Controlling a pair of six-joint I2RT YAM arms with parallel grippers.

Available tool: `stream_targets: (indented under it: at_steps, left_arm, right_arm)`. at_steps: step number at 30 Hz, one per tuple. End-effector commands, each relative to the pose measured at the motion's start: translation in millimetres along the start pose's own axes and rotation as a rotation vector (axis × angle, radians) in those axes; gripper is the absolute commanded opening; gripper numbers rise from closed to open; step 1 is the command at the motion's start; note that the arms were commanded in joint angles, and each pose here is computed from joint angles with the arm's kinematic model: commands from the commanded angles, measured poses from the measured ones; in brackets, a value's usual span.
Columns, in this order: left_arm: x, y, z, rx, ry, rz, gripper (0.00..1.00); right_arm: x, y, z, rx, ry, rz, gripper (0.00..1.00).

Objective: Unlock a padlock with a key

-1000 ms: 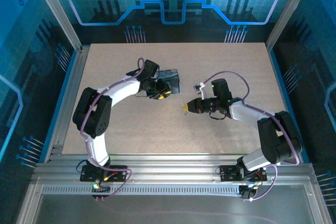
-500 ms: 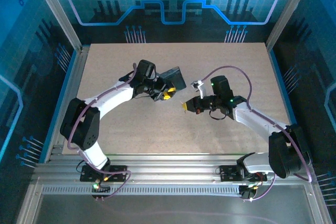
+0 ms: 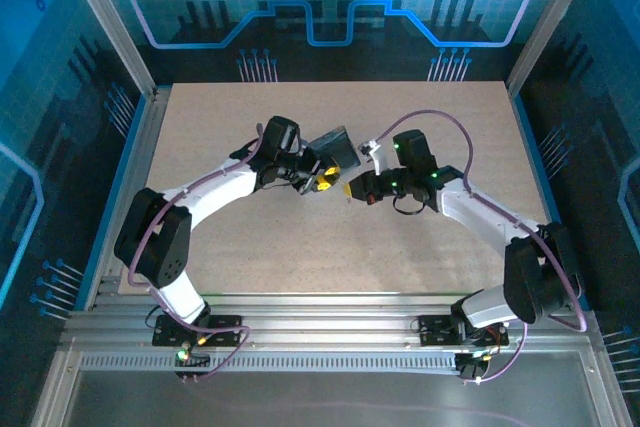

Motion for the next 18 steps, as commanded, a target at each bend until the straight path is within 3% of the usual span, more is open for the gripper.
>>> stream_targets:
  at_steps: [1, 18]
  left_arm:
    - [-10.4, -21.4, -10.4, 0.043, 0.025, -0.085, 0.0]
    - [-12.2, -21.5, -13.2, 0.051, 0.027, -0.084, 0.0]
  right_arm:
    - [3.6, 0.4, -1.0, -0.022, 0.026, -0.01, 0.0]
    - [12.2, -3.8, 6.6, -0.005, 0.004, 0.006, 0.0]
Point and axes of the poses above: each hand's point on the last joint's axis, 136 mm out from that joint toward the fingers, its own x axis out along the fingers, its own y axis along the line the jaws close on, z = x × y, the point moved 2 cm from there along -x, back along the fingers, and after that the axes turned 2 degrees about -x, right-handed, at the moved point
